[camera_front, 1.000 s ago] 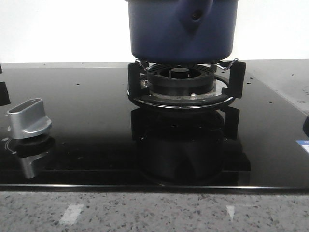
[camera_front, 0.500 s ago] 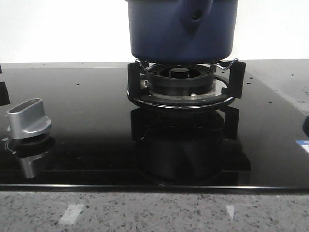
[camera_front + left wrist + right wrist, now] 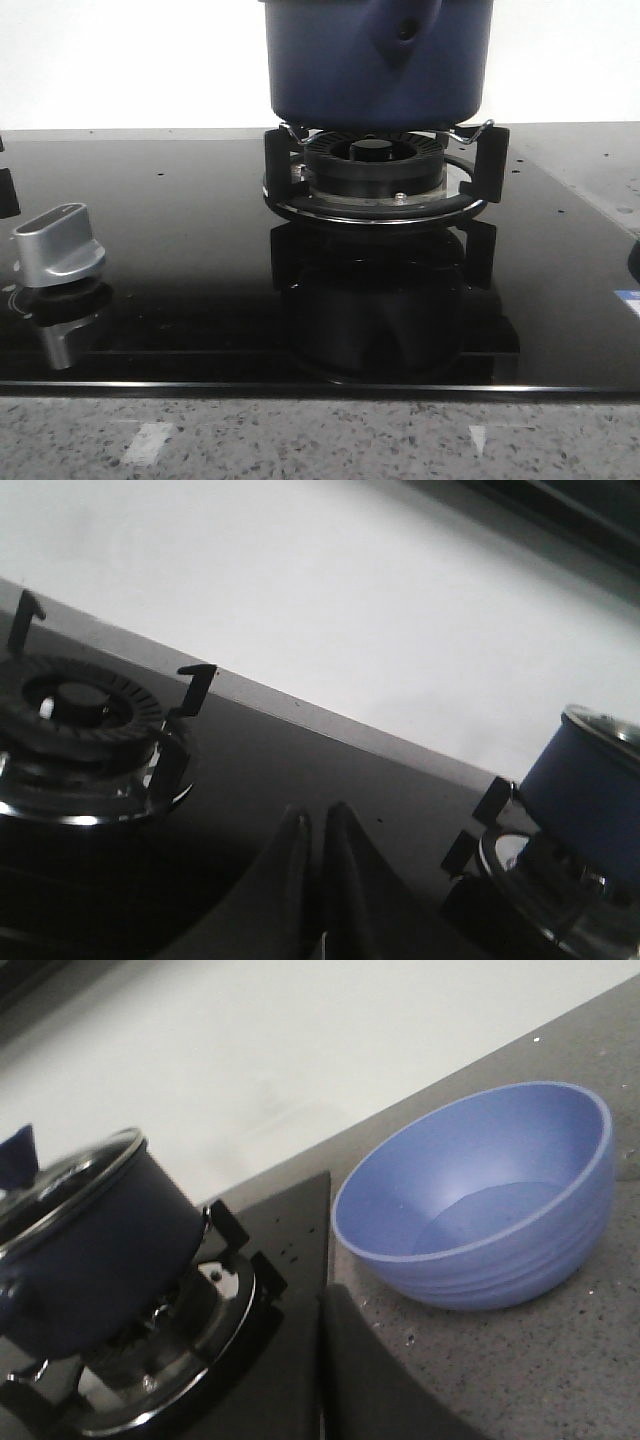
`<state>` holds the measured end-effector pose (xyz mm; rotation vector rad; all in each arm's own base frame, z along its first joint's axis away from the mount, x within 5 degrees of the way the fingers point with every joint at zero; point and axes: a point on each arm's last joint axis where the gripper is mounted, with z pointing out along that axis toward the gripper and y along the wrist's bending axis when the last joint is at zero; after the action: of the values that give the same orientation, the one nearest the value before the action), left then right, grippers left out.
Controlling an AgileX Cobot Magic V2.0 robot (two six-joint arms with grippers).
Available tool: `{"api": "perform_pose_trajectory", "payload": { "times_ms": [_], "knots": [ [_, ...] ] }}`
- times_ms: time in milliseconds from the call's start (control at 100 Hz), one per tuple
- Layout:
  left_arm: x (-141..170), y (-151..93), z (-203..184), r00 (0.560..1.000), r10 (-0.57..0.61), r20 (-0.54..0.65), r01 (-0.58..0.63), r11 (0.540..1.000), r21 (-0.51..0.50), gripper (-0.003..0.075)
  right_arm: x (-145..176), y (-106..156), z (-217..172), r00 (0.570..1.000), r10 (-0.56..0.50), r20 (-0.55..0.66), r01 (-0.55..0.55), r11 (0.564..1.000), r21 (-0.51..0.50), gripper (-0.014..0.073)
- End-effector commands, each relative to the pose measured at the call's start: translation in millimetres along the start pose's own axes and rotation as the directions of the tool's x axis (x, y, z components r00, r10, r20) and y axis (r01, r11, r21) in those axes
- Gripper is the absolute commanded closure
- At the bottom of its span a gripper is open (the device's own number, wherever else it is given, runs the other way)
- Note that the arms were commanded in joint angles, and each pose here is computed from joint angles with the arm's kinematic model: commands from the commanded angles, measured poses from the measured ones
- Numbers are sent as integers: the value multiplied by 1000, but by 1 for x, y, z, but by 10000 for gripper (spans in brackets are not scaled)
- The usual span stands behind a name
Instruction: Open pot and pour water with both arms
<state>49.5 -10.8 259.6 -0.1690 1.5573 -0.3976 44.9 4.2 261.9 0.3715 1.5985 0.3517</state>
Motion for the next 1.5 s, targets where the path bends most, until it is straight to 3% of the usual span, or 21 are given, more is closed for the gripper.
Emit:
{"api": "perform_pose_trajectory", "payload": {
  "times_ms": [0, 140, 260, 400, 460, 530, 700, 870, 990, 1090, 1310, 1490],
  "knots": [
    [-26, -11, 4, 989, 149, 8, -149, 988, 36, 740, -26, 15, -2, 992, -128, -4, 128, 991, -35, 669],
    [-40, -20, 15, 962, 268, -56, -263, 961, 86, 740, -44, 27, -2, 949, -309, -70, 305, 950, -59, 669],
    [-46, -25, 26, 944, 315, -97, -304, 946, 113, 727, -56, 33, -3, 931, -361, -49, 358, 932, -66, 669],
    [-49, -30, 34, 935, 333, -123, -312, 936, 161, 575, -61, 35, -5, 932, -362, -24, 360, 931, -66, 648],
    [-51, -34, 35, 931, 339, -132, -311, 930, 195, 482, -62, 36, -5, 932, -362, -22, 360, 931, -66, 598],
    [-51, -37, 36, 927, 350, -138, -314, 922, 226, 437, -62, 36, -5, 932, -362, -22, 360, 931, -66, 520],
    [-49, -43, 38, 895, 427, -127, -376, 877, 300, 436, -63, 36, -5, 932, -361, -13, 360, 931, -65, 360],
    [-50, -50, 41, 885, 450, -120, -384, 851, 360, 435, -64, 36, -5, 933, -361, -1, 360, 931, -63, 355],
    [-52, -57, 43, 856, 509, -86, -435, 801, 411, 436, -64, 36, -5, 933, -361, -2, 360, 931, -63, 355],
    [-55, -64, 48, 862, 503, -64, -429, 791, 437, 437, -64, 36, -5, 933, -360, 8, 360, 931, -62, 355],
    [-69, -70, 56, 901, 427, 69, -419, 820, 391, 438, -69, 37, -5, 932, -356, 62, 360, 932, -54, 355],
    [-73, -70, 57, 952, 302, 59, -301, 874, 380, 437, -72, 38, -6, 930, -354, 97, 359, 932, -48, 355]
  ]
}}
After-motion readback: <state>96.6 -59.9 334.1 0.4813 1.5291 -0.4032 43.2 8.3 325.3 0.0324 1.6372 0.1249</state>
